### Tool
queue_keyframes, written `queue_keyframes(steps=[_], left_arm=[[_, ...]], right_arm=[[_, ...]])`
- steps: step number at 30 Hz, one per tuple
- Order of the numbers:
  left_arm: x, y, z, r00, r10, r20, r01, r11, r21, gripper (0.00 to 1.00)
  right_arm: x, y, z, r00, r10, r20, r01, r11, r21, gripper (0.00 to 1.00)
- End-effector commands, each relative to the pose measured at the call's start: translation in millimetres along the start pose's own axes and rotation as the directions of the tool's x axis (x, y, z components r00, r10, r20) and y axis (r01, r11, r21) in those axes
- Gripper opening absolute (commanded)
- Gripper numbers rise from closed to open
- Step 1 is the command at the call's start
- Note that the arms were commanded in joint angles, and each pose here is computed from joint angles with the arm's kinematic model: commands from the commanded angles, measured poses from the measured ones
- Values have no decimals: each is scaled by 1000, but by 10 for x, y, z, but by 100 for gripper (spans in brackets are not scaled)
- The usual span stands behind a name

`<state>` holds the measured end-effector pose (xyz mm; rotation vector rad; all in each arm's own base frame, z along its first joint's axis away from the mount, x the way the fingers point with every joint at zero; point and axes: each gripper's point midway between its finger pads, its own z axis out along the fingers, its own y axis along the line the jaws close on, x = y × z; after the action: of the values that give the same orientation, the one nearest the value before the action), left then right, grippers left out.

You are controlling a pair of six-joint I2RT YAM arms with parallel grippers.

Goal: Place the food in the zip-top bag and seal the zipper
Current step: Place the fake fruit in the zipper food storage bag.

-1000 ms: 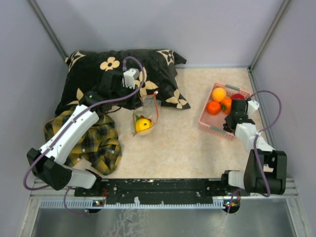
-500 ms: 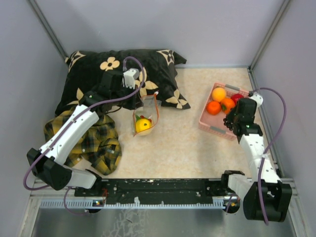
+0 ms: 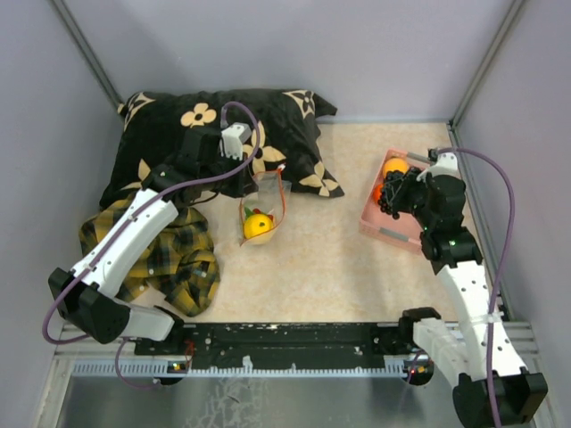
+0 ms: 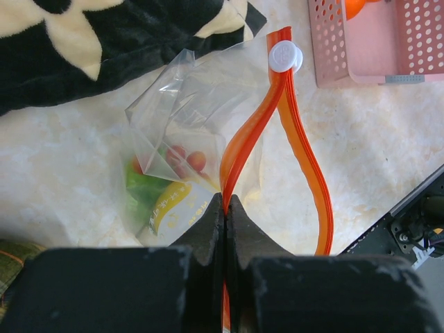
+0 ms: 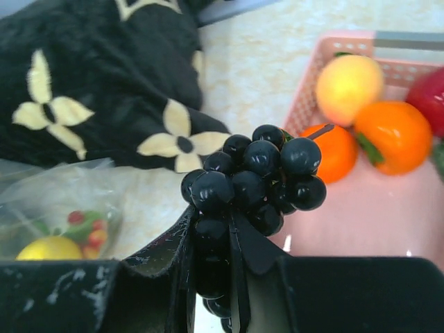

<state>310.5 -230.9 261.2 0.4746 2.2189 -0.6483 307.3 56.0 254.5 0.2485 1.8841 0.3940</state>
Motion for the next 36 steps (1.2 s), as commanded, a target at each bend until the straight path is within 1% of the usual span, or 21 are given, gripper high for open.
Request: queue_keyframes(steps=[1, 4, 10, 15, 20, 22, 23, 29, 33, 36], left_arm=[[-85, -42, -52, 999, 4, 40, -5, 1000, 26, 0], [-88, -41, -57, 999, 4, 42, -5, 1000, 24, 0], [-96, -35, -59, 999, 4, 45, -5, 1000, 20, 0], [-88, -30, -47, 999, 0, 41, -1, 1000, 20, 0], [-82, -24, -36, 999, -1, 38, 0, 1000, 18, 0], [-81, -26, -34, 999, 0, 37, -1, 1000, 18, 0], [-83, -30, -35, 999, 0, 39, -1, 1000, 21, 0], [-86, -25, -40, 999, 0, 40, 0, 1000, 19, 0], [-85, -33, -41, 999, 0, 39, -1, 1000, 22, 0], [-82, -39, -37, 999, 0, 37, -1, 1000, 26, 0]], right_arm=[[-389, 588, -197, 993, -37, 109, 61, 973, -222, 0], [-381, 856, -266, 993, -62, 103, 92, 942, -322, 0], [-307, 1404, -425, 990, -109, 95, 142, 839, -525, 0], [-184, 1785, -597, 989, -140, 54, 138, 706, -695, 0], [-35, 2134, -744, 984, -175, 7, 110, 587, -802, 0], [40, 2285, -816, 982, -190, -14, 90, 526, -846, 0], [67, 2365, -866, 981, -194, -25, 76, 494, -866, 0], [258, 2709, -1015, 971, -227, -79, 10, 367, -930, 0], [342, 2860, -1038, 966, -226, -127, -50, 316, -947, 0], [419, 2958, -1005, 960, -223, -169, -97, 300, -949, 0]])
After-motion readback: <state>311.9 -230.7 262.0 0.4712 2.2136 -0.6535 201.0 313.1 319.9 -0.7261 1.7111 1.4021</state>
